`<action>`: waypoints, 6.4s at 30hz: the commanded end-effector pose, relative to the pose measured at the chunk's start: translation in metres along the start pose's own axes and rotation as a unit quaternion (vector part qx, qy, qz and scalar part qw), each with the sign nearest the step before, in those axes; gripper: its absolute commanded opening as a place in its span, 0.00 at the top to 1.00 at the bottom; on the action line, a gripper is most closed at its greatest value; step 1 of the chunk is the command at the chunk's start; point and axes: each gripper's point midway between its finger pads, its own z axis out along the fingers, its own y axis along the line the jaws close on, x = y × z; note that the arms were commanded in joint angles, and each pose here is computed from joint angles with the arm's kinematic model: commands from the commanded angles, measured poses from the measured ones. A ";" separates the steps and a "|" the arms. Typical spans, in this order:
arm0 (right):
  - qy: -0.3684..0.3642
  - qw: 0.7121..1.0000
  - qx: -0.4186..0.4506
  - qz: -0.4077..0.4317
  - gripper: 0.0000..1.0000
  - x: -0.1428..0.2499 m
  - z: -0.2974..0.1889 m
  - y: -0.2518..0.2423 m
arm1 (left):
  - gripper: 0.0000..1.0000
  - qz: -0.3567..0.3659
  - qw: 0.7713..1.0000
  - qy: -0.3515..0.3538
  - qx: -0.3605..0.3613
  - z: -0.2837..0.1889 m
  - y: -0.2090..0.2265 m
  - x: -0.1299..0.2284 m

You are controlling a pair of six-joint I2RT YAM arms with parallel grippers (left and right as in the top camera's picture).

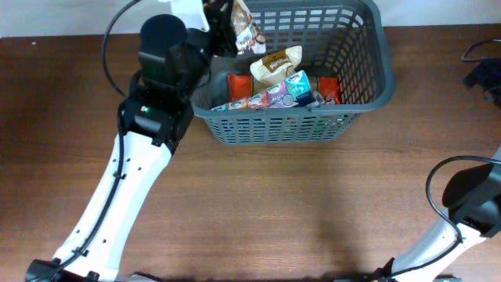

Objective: Pack container

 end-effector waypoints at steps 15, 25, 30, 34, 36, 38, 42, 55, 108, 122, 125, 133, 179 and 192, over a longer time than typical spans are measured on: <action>-0.005 1.000 0.007 0.008 0.01 0.000 -0.003 -0.005 | 0.98 0.077 0.985 0.150 -0.018 0.047 0.030 0.112; -0.005 1.000 0.007 0.008 0.01 0.000 -0.003 -0.005 | 0.98 0.077 0.978 0.194 -0.027 0.054 0.042 0.146; -0.005 1.000 0.007 0.008 0.01 0.000 -0.003 -0.005 | 0.95 0.075 0.975 0.209 -0.029 0.059 0.045 0.161; -0.005 1.000 0.007 0.008 0.01 0.000 -0.003 -0.005 | 0.94 0.075 0.972 0.219 -0.031 0.060 0.047 0.169; -0.005 1.000 0.007 0.008 0.01 0.000 -0.003 -0.005 | 0.94 0.074 0.970 0.228 -0.033 0.059 0.049 0.175; -0.005 1.000 0.007 0.008 0.01 0.000 -0.003 -0.005 | 0.94 0.073 0.968 0.236 -0.035 0.058 0.050 0.179; -0.005 1.000 0.007 0.008 0.01 0.000 -0.003 -0.005 | 0.88 0.073 0.967 0.242 -0.036 0.056 0.051 0.181; -0.005 1.000 0.007 0.008 0.01 0.000 -0.003 -0.005 | 0.56 0.083 0.971 0.220 -0.035 0.061 0.049 0.168; -0.005 1.000 0.007 0.008 0.01 0.000 -0.003 -0.005 | 0.16 0.041 0.971 0.108 -0.210 -0.453 0.026 -0.017; -0.005 1.000 0.007 0.008 0.01 0.000 -0.003 -0.005 | 0.00 0.009 0.989 0.057 -0.133 -0.515 0.015 0.030; -0.005 1.000 0.007 0.008 0.01 0.000 -0.003 -0.005 | 0.01 0.004 0.989 0.110 -0.099 -0.497 0.005 0.051; -0.005 1.000 0.007 0.008 0.01 0.000 -0.003 -0.005 | 0.01 -0.050 0.975 0.181 -0.117 -0.464 0.014 0.086; -0.005 1.000 0.007 0.008 0.01 0.000 -0.003 -0.005 | 0.01 0.146 0.976 0.091 -0.137 -0.250 0.108 0.202; -0.005 1.000 0.007 0.008 0.01 0.000 -0.003 -0.005 | 0.01 0.182 0.964 0.062 -0.182 -0.283 0.121 0.190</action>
